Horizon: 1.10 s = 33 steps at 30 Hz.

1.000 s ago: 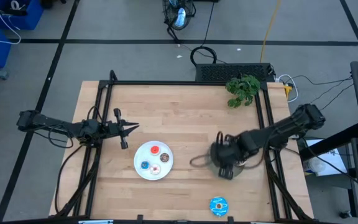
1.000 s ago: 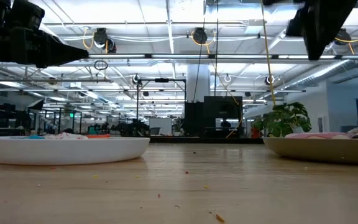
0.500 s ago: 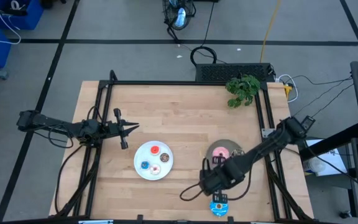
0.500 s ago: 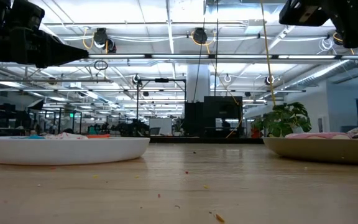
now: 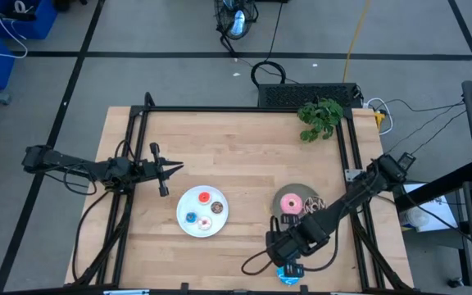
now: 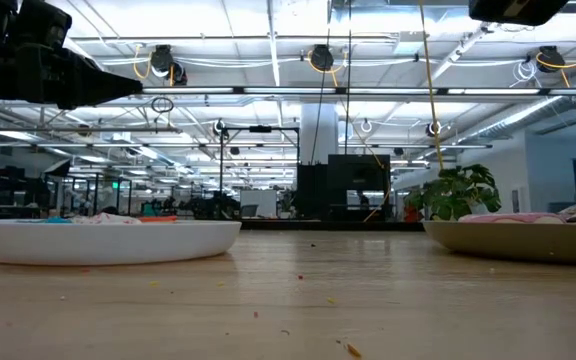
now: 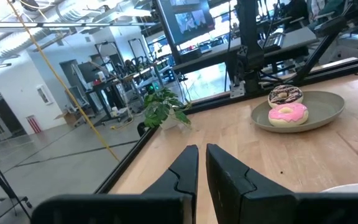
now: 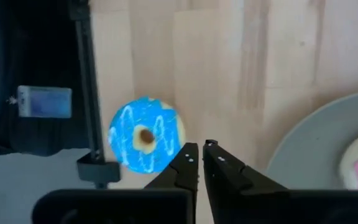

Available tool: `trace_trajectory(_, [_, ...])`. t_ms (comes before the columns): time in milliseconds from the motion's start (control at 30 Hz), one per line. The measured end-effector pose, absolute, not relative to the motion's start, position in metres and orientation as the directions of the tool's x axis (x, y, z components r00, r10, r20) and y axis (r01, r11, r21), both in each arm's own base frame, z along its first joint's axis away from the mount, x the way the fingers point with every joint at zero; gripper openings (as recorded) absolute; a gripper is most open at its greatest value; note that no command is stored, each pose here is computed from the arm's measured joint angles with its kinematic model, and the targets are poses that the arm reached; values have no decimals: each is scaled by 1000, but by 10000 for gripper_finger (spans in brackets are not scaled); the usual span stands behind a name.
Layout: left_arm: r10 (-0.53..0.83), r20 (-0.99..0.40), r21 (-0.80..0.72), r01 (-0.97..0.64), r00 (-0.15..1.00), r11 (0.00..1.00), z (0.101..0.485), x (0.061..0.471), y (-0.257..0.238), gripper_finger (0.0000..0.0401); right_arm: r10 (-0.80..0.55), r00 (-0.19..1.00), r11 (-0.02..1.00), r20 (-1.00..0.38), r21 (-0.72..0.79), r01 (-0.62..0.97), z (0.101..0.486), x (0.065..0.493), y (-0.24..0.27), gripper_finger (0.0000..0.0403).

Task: Pick & Place donuts
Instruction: Put the large blue donut on the gray plate

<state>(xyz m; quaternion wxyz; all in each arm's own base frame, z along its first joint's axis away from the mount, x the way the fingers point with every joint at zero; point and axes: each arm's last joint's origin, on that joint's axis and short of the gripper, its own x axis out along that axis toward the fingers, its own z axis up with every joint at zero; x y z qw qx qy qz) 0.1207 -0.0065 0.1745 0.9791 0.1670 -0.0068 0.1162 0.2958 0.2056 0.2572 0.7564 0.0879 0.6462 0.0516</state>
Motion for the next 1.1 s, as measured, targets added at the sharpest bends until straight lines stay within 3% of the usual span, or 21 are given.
trace_trajectory(300, [225,53,307,-230,973,923,175,121,-7,37,193,174,980,-966,198,15,257,292,213,3])
trace_trajectory(433, [225,53,307,-230,973,923,175,121,-6,37,203,178,979,-963,193,-71,258,287,222,1])
trace_trajectory(600, [225,52,306,-230,973,924,175,121,-7,37,263,259,964,-930,240,-116,261,287,238,1])
trace_trajectory(800, [225,53,306,-230,973,924,175,121,-6,37,177,319,982,-931,146,-119,261,276,248,2])
trace_trajectory(1100, [225,53,325,-230,973,917,175,121,-7,37,166,322,983,-932,132,-124,260,268,256,59])
